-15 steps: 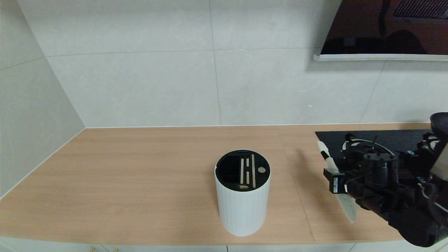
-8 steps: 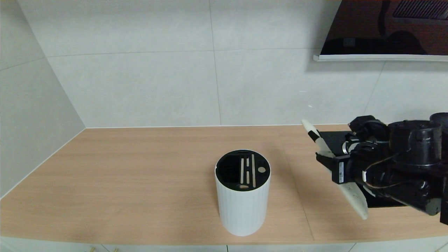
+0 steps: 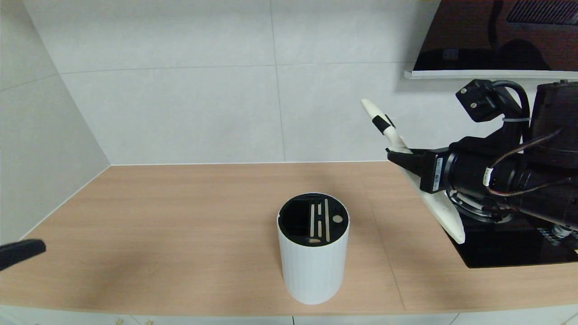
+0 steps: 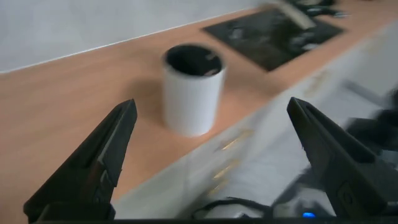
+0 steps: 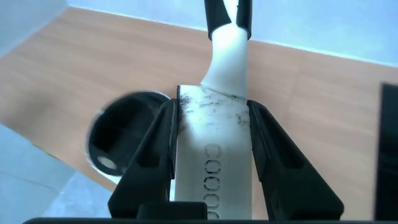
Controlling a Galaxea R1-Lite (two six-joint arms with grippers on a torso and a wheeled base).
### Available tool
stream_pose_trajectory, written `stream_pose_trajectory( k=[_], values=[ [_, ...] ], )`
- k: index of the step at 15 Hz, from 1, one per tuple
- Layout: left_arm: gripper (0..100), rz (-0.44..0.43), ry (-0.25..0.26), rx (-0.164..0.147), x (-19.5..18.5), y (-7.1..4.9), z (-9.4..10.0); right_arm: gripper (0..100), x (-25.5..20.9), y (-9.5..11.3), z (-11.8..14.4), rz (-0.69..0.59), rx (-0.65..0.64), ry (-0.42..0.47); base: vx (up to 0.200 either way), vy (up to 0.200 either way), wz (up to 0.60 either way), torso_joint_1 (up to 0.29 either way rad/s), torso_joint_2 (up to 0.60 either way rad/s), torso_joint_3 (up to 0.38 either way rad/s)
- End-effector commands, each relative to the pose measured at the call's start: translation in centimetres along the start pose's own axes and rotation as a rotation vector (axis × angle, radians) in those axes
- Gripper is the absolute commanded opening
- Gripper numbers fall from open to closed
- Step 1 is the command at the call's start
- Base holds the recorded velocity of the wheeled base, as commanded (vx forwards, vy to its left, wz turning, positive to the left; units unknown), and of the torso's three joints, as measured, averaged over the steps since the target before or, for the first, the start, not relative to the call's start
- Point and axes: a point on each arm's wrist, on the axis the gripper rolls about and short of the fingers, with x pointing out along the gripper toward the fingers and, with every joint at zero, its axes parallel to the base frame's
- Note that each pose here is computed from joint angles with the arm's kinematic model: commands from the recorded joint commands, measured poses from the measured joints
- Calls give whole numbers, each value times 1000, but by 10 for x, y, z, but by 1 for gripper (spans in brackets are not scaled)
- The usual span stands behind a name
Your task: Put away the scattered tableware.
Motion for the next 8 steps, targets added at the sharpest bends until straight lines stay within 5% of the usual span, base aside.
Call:
stream_pose_trajectory(
  k=[1,3,6,7,8],
  values=[
    [100,-105,46,-70,42,23,15,0,8,17,0,57,-9,5,0,0,0,0,0,0],
    [100,-178,29,-167,64,27,16,0,14,30,-11,92,-18,47,0,0,0,0,0,0],
    [100,-229,16,-255,84,32,6,0,12,52,-19,165,29,74,0,0,0,0,0,0],
    [100,-256,28,-318,89,30,5,0,10,59,-20,185,44,76,0,0,0,0,0,0],
    [100,-266,35,-349,91,29,5,0,9,60,-19,187,43,73,0,0,0,0,0,0]
  ],
)
